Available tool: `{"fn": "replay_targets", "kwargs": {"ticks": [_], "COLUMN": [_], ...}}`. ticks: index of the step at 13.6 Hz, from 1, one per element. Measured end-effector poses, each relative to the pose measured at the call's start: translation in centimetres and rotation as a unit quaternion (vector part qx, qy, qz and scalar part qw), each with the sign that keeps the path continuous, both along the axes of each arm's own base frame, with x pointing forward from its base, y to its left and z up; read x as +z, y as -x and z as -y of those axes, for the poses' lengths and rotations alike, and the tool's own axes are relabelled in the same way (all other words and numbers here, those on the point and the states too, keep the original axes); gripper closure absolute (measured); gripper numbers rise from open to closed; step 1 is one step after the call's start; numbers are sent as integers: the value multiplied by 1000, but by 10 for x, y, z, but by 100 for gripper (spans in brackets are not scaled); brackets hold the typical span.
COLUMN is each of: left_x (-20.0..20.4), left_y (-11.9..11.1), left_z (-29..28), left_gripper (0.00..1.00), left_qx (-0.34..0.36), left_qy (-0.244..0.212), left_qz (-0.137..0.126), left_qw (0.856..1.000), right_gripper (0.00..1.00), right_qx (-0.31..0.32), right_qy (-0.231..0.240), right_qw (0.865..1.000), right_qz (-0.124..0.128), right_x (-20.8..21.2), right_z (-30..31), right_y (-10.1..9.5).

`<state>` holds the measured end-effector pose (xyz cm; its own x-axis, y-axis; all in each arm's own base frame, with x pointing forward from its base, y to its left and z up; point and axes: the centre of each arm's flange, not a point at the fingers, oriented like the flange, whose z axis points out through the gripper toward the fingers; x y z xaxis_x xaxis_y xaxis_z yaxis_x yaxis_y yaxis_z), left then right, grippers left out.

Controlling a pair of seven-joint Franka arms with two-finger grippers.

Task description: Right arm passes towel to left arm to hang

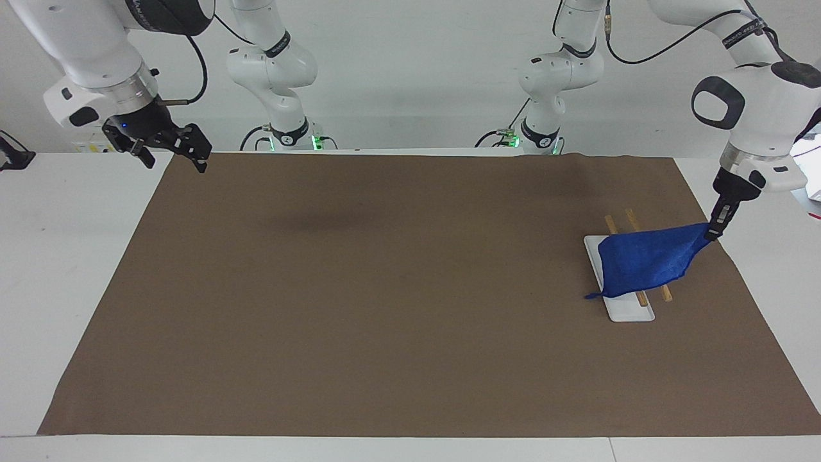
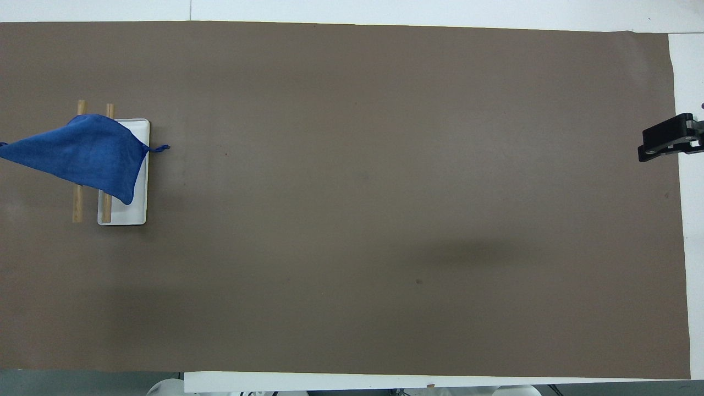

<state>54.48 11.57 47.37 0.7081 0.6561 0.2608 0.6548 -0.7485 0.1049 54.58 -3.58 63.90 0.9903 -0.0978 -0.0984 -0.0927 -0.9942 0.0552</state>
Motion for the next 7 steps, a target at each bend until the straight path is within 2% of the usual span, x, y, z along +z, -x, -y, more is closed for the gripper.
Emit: {"fn": "replay_targets", "kwargs": {"ticks": [2, 6, 7], "left_x": [-15, -41, -43], "left_y": [5, 14, 15], "left_z": [-5, -12, -14], "left_gripper": [95, 91, 82], "left_qx": [1, 9, 11], "left_qy": [0, 5, 5], "left_qz": [-3, -25, -27], "left_qw": [1000, 1000, 1000], "right_gripper": [0, 0, 0], "right_qx": [0, 0, 0], "right_qy": [0, 0, 0], "right_qw": [1000, 1000, 1000], "right_qz": [0, 0, 0], "right_x": [0, 0, 0], "right_z": [0, 0, 0], "right_y": [0, 0, 0]}}
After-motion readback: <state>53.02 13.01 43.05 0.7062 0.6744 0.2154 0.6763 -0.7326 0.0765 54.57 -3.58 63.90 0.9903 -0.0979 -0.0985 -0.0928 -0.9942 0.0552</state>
